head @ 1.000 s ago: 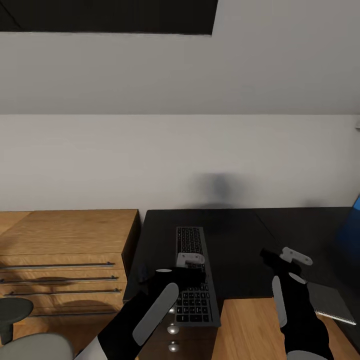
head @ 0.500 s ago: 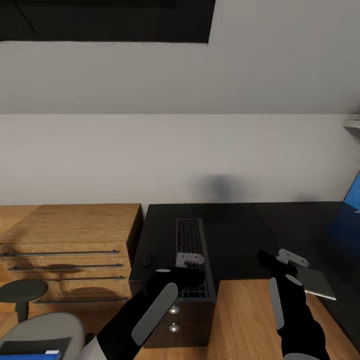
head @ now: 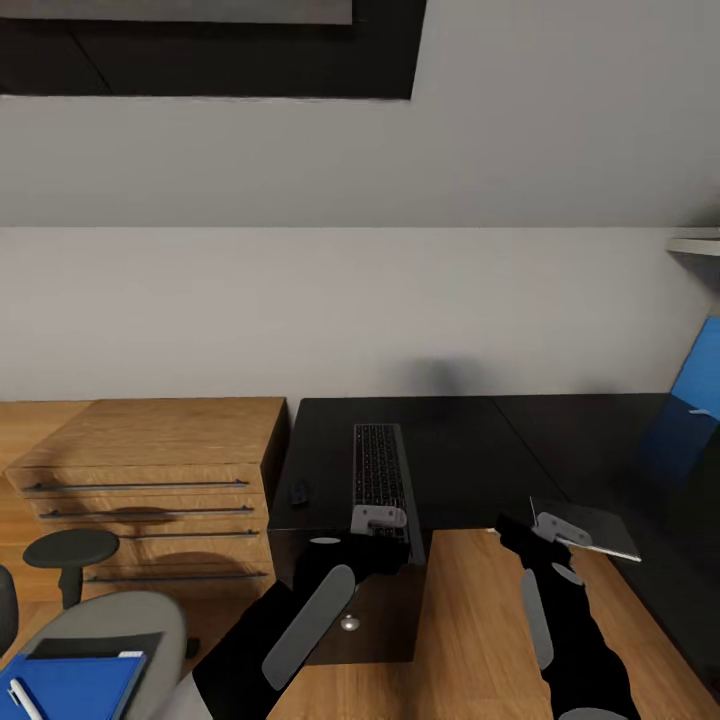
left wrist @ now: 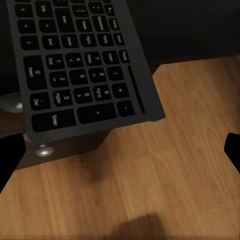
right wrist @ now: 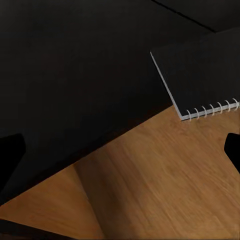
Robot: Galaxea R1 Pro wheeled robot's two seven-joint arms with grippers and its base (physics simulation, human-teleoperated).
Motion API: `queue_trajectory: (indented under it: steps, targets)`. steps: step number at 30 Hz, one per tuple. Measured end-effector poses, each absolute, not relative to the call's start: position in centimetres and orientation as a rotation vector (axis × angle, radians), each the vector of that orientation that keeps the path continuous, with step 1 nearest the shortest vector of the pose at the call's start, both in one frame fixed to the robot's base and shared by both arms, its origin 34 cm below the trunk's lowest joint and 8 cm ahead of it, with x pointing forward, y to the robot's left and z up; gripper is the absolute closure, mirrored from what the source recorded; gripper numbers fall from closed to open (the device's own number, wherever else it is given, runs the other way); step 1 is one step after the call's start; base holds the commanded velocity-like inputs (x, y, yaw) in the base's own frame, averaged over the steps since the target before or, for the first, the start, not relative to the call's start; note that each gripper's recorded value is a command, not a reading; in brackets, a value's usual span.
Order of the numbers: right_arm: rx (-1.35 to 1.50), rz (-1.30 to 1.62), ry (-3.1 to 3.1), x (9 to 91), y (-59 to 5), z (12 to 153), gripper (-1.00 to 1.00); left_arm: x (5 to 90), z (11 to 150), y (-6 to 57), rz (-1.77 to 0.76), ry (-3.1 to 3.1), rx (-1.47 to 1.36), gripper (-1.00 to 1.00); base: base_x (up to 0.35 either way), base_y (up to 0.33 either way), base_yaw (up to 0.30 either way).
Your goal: In the bedroom, organize the workspace by keeping the computer under the desk, ensuring the monitor is on the desk, placing the keyboard on the desk next to the monitor, placing the mouse on the desk next to the keyboard, moving the folder from the swivel chair onto the desk next to the mouse, stacking the notebook on top of the folder with the pen on top of the notebook, and positioning the swivel chair next to the desk.
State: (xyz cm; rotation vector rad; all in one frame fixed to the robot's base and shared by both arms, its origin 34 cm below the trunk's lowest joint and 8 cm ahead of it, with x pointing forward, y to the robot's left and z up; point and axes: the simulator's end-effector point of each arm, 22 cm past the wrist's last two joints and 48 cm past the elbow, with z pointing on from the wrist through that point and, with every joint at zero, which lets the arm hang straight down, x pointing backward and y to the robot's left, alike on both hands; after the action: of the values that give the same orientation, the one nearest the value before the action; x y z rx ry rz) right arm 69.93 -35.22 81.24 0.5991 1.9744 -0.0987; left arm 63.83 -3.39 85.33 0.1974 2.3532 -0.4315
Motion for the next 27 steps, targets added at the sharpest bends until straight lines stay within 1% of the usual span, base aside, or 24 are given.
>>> queue_trajectory:
  steps: [8, 16, 20, 27]
  targets:
    - [0.752, 0.181, 1.913, 70.8, -33.1, 81.1, -1.0, 63.9, 85.3, -3.3, -0.43, 2.353, 0.194, -1.0, -0.005, 0.0, 0.0]
    - [0.848, 0.29, 1.882, 70.7, -33.5, 80.5, -1.0, 63.9, 85.4, -3.3, -0.43, 2.353, 0.195, -1.0, -0.011, 0.0, 0.0]
    - [0.888, 0.331, 1.868, 70.5, -33.6, 80.2, -1.0, 63.9, 85.4, -3.3, -0.43, 2.352, 0.194, -1.0, -0.189, 0.0, 0.0]
    - [0.903, 0.345, 1.862, 70.4, -33.6, 80.0, -1.0, 63.9, 85.4, -3.3, -0.431, 2.351, 0.195, -1.0, -0.299, 0.0, 0.0]
